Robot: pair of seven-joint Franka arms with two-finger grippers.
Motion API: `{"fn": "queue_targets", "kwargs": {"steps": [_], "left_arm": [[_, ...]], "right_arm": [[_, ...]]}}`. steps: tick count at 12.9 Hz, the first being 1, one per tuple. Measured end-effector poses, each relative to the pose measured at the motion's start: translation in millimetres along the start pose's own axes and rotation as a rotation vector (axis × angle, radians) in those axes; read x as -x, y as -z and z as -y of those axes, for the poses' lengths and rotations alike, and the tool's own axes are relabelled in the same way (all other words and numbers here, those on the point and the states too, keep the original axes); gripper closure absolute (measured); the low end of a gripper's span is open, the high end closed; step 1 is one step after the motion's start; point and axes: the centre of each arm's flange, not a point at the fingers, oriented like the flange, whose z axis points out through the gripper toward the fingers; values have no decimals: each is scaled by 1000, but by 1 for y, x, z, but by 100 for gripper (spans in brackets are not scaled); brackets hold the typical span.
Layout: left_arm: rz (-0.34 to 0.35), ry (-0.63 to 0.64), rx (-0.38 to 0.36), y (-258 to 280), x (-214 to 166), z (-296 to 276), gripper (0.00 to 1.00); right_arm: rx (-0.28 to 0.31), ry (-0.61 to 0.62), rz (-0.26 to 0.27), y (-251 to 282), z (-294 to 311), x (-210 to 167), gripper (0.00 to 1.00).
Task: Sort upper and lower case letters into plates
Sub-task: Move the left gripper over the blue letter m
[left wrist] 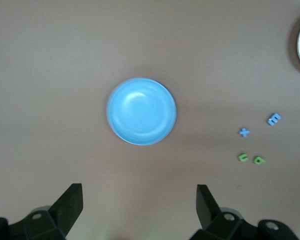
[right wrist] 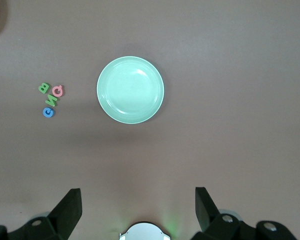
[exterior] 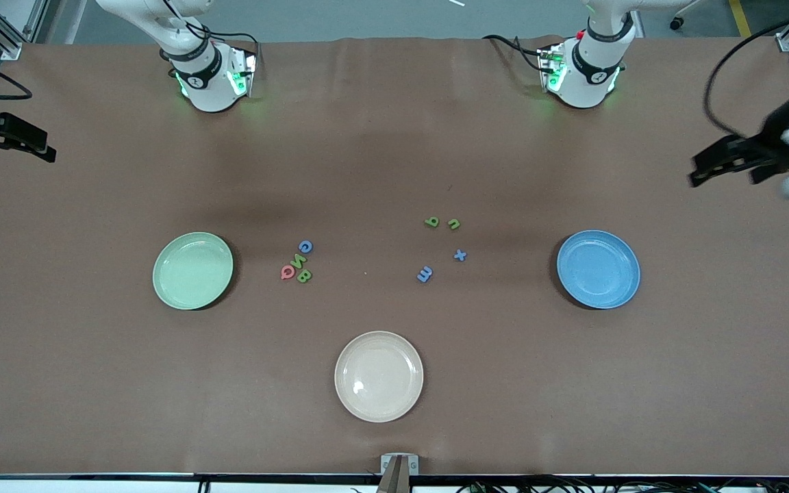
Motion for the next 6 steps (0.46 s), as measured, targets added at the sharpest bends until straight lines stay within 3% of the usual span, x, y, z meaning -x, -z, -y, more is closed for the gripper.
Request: {"fn": "queue_targets", "kwargs": {"steps": [3,6], "left_arm": [[63,97,-3,-83,-16,-93,0],[77,180,-2,-164,-25,-159,0]], "right_arm": [[0,-1,3,-2,-1,0,0],[0,5,5,-2,3,0,0]]}}
